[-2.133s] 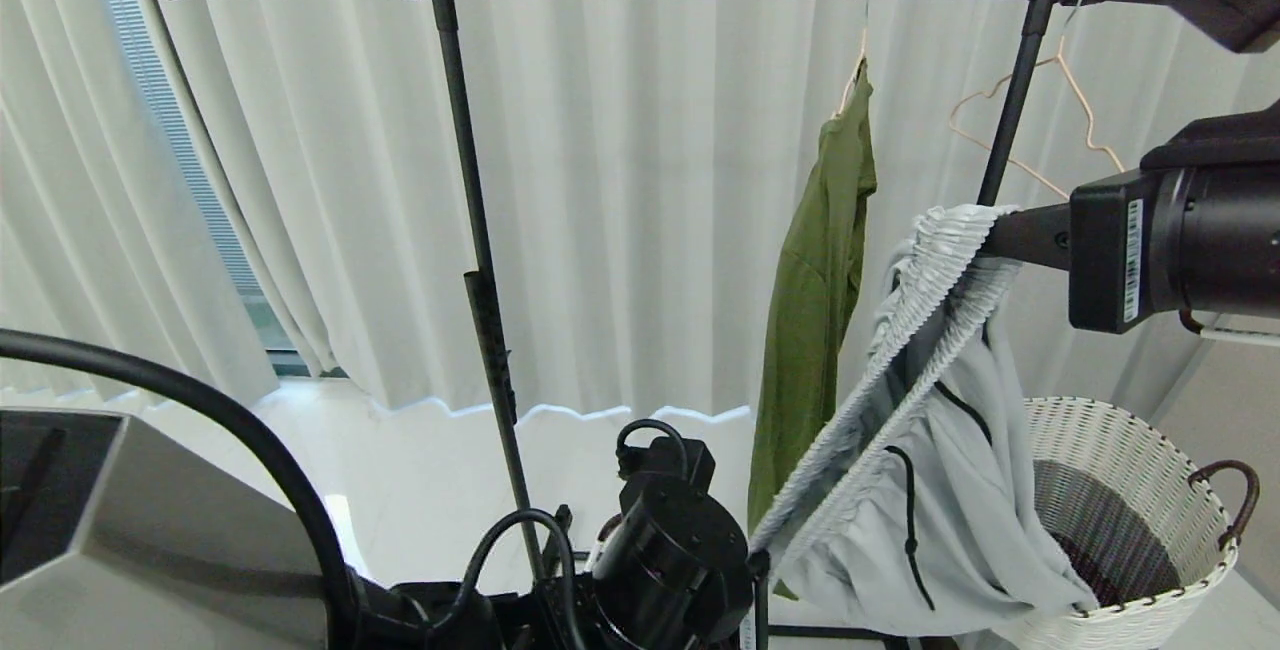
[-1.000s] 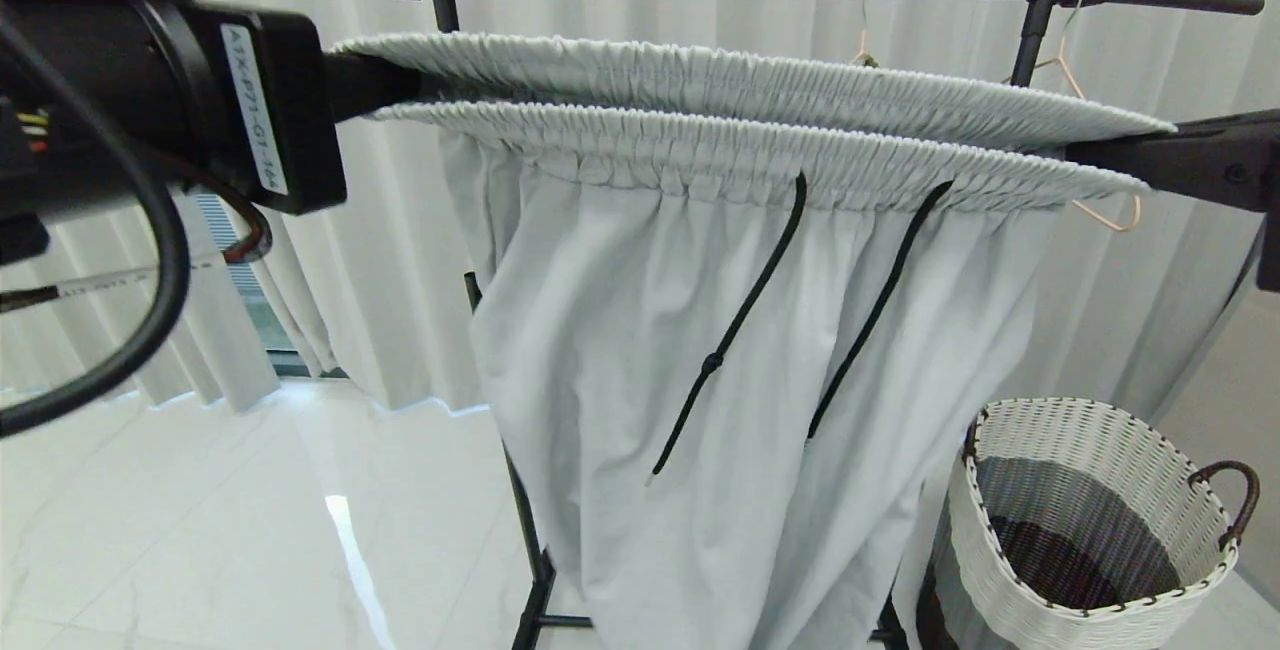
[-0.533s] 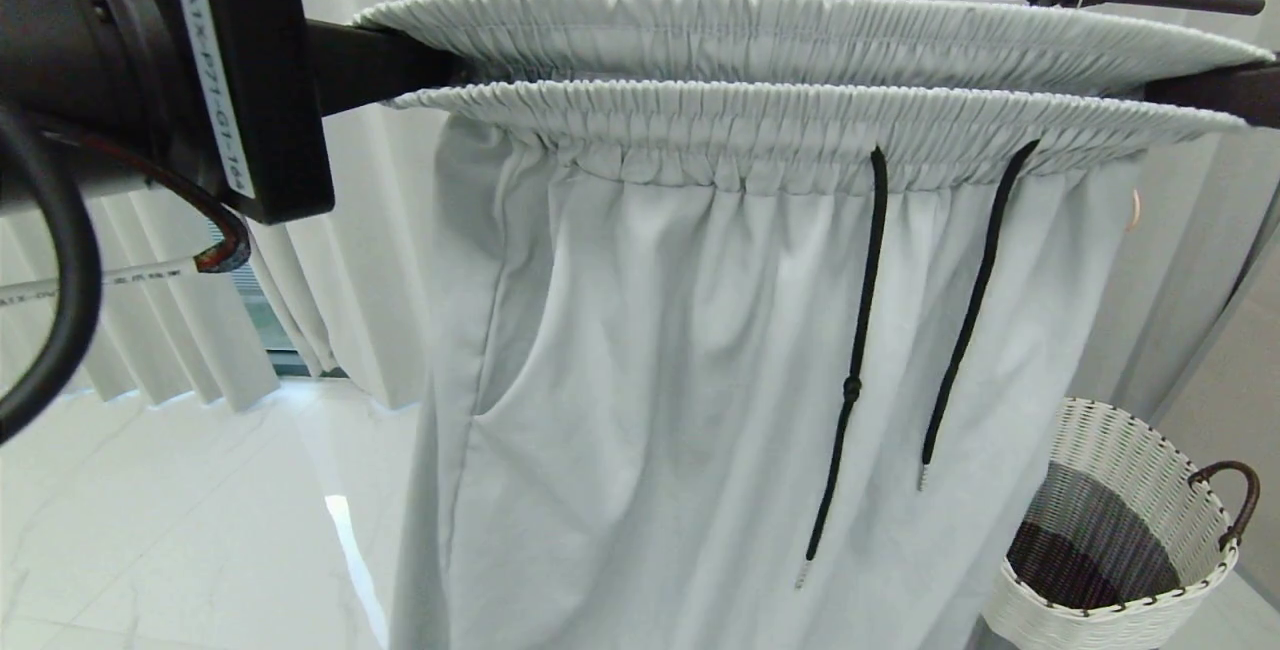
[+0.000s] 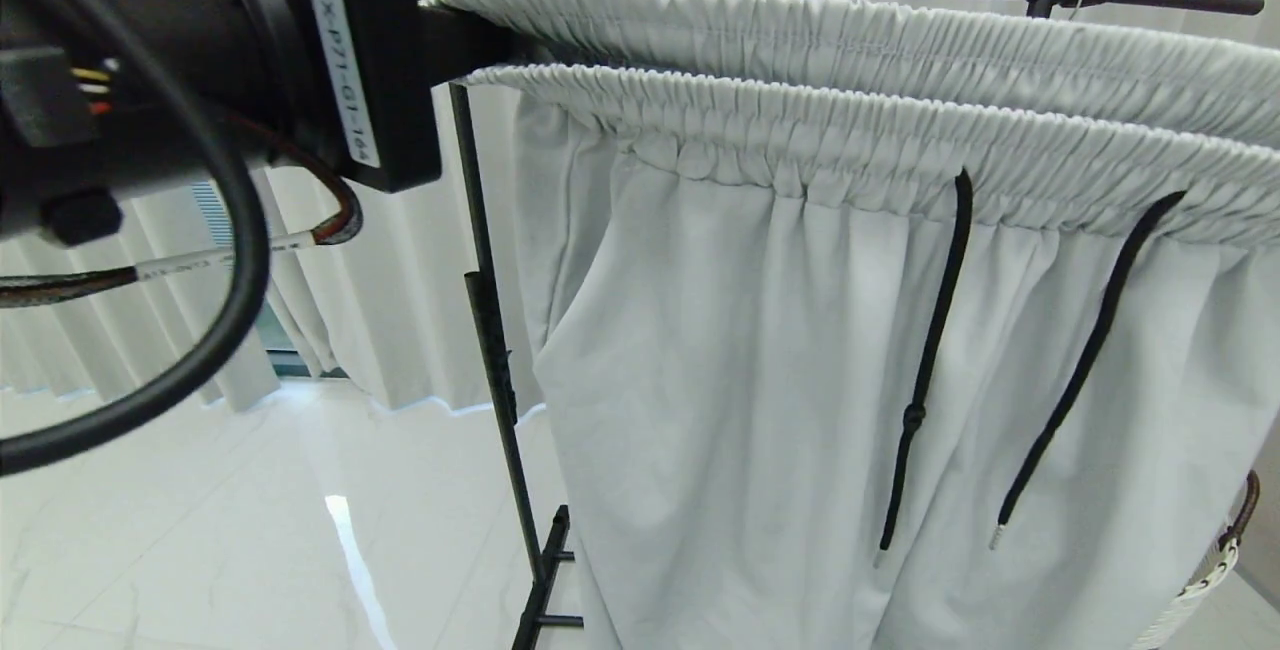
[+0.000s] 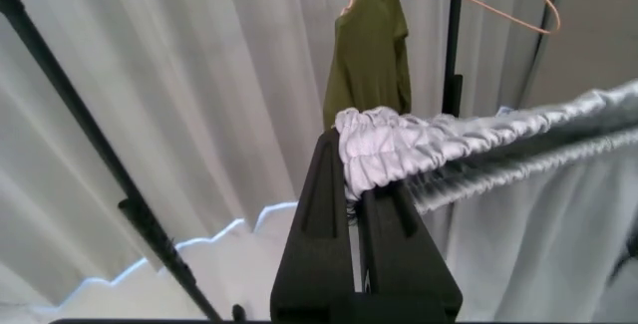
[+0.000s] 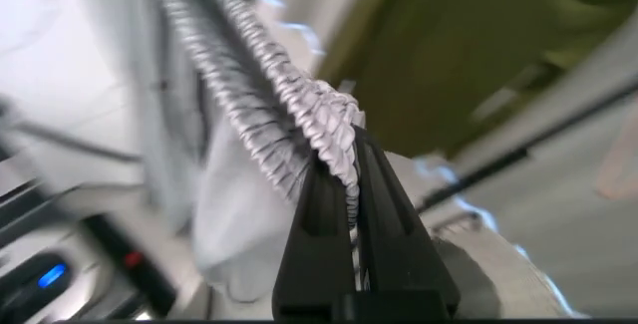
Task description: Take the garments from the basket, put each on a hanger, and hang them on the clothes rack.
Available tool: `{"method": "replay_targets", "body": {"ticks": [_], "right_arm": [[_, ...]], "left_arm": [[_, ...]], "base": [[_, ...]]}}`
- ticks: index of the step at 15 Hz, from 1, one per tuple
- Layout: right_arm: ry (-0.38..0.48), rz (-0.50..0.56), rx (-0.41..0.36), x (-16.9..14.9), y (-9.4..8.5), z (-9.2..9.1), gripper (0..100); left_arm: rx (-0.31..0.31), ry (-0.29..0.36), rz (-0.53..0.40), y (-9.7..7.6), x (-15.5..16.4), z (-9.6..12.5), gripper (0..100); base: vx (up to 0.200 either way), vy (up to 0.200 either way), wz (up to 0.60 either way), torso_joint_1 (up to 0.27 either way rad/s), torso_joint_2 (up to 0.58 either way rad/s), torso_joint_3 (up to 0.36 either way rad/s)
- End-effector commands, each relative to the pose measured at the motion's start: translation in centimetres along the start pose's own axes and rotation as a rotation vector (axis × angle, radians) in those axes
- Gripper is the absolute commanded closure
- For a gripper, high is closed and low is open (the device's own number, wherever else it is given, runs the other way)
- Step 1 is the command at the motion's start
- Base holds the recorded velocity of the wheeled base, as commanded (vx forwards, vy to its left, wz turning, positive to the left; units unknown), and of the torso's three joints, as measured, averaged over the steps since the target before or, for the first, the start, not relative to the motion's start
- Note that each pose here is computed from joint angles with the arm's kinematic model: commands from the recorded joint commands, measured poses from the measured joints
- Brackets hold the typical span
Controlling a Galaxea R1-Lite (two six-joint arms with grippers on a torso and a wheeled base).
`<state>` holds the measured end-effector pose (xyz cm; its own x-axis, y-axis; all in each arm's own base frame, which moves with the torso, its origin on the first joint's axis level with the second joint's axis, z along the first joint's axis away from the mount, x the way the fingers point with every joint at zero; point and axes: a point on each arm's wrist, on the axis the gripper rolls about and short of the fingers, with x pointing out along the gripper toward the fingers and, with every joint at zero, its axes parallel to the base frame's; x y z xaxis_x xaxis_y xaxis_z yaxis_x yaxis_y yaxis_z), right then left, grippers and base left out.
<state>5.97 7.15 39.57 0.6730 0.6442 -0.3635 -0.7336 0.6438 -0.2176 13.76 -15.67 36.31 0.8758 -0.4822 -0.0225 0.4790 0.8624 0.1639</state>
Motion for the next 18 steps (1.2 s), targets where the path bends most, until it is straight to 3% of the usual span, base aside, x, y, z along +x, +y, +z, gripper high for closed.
{"method": "replay_targets", "body": {"ticks": [1, 4, 8, 13, 15, 18], "right_arm": [[-0.008, 0.171, -0.044, -0.9, 1.1, -0.4, 100], [0.004, 0.355, -0.043, -0.3, 2.9, -0.3, 100], [0.014, 0.334, -0.039, -0.3, 2.8, -0.5, 100], [0.104, -0.004, 0.040, 2.2, 0.8, -1.0, 100], [0.013, -0.106, 0.098, 5.8, -0.2, 0.2, 100], [-0.173, -0.121, 0.121, 10.5, -0.2, 1.8, 100]], "left_arm": [[0.013, 0.029, -0.007, -0.9, 1.7, -0.8, 100], [-0.006, -0.008, 0.003, -1.7, 3.9, -0.8, 100], [-0.034, -0.001, 0.008, -1.6, 4.2, -0.9, 100], [-0.108, 0.160, -0.002, -0.4, 0.9, -1.7, 100], [-0.167, 0.248, -0.023, -0.1, -1.5, -2.2, 100], [-0.243, 0.313, -0.134, -1.0, -4.9, -2.3, 100]], "base": [[0.000, 0.000, 0.00, 0.000, 0.00, 0.000], [0.000, 0.000, 0.00, 0.000, 0.00, 0.000], [0.000, 0.000, 0.00, 0.000, 0.00, 0.000], [0.000, 0.000, 0.00, 0.000, 0.00, 0.000], [0.000, 0.000, 0.00, 0.000, 0.00, 0.000], [0.000, 0.000, 0.00, 0.000, 0.00, 0.000]]}}
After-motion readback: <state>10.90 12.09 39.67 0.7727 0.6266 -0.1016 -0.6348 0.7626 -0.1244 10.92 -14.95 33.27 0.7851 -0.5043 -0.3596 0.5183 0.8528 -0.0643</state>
